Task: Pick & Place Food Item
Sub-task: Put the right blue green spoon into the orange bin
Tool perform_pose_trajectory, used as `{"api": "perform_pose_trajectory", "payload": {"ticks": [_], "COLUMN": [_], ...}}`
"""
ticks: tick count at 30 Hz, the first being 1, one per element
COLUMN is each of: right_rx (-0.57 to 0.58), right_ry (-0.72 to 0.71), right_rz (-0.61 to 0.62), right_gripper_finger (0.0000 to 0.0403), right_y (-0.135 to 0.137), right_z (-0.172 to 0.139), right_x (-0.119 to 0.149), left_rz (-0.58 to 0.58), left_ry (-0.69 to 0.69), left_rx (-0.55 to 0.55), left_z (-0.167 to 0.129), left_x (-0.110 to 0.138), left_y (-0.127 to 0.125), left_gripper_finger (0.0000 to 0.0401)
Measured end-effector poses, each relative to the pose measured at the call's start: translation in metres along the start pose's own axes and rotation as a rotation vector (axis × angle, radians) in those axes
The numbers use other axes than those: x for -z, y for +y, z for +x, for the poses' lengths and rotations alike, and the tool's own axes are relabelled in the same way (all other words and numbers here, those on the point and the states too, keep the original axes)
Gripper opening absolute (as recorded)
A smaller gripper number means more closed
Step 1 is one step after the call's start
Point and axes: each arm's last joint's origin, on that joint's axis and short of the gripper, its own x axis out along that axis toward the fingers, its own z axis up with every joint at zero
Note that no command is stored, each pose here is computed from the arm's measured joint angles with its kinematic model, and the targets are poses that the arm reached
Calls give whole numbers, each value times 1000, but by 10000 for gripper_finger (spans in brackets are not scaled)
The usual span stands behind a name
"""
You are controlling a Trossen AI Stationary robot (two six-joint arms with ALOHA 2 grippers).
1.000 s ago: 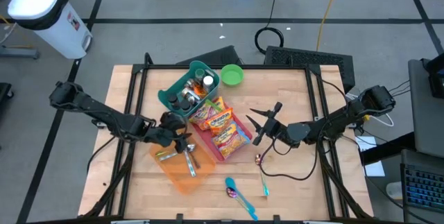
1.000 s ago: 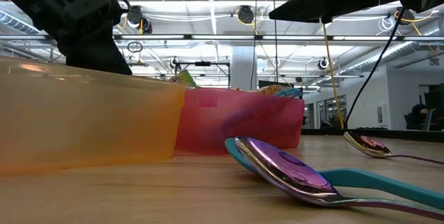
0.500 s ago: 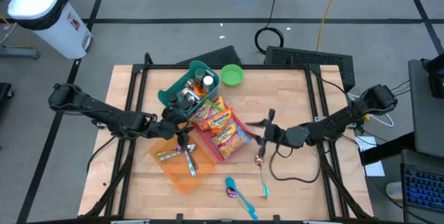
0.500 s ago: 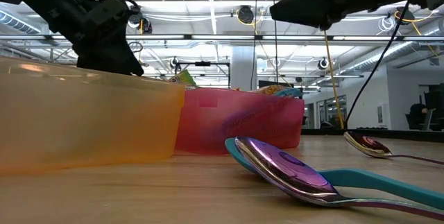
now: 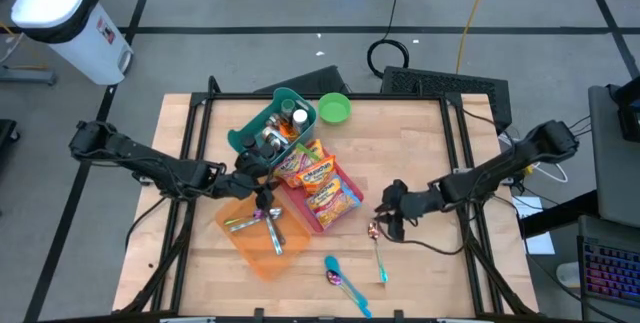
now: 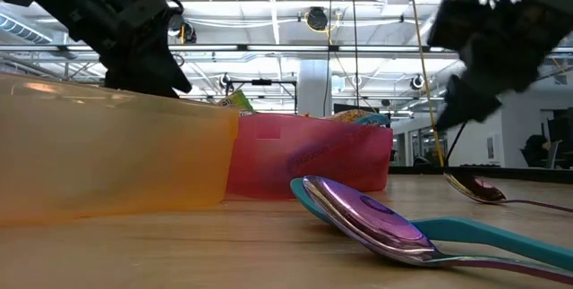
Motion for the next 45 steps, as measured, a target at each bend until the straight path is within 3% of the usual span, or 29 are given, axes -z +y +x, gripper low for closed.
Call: {"api": "perform_pose_trajectory", "payload": {"ticks": [4, 11, 15, 23, 28, 34, 42, 45], "right_rx": [-4, -133, -102, -186, -163, -142, -151, -176], "right_ry": [36, -81, -60, -20, -9, 3, 2, -26], "right_rz": [53, 76, 78, 62, 88, 91, 8, -18], "right_gripper_finger": [128, 139, 148, 163, 161, 119, 16, 11], "right_y": [-11, -20, -26, -15, -16, -18, -19, -17], "right_z": [6, 7, 14, 32, 40, 43, 43, 42], "right_x": [19, 45, 62, 70, 72, 75, 76, 73], "left_rz": [-14, -14, -14, -18, -19, -21, -20, -20], "left_ry": [-21, -24, -24, -28, -29, -29, -29, -29], "left_rx": [18, 20, 20, 24, 24, 24, 24, 24], "left_z": [0, 0, 0, 0, 0, 0, 0, 0], "left_x": [-2, -3, -3, -3, -3, -3, -3, -3], "left_y": [-2, -2, -2, -3, -3, -3, -3, -3], "left_gripper_finger": [230, 230, 230, 230, 230, 230, 230, 230]}}
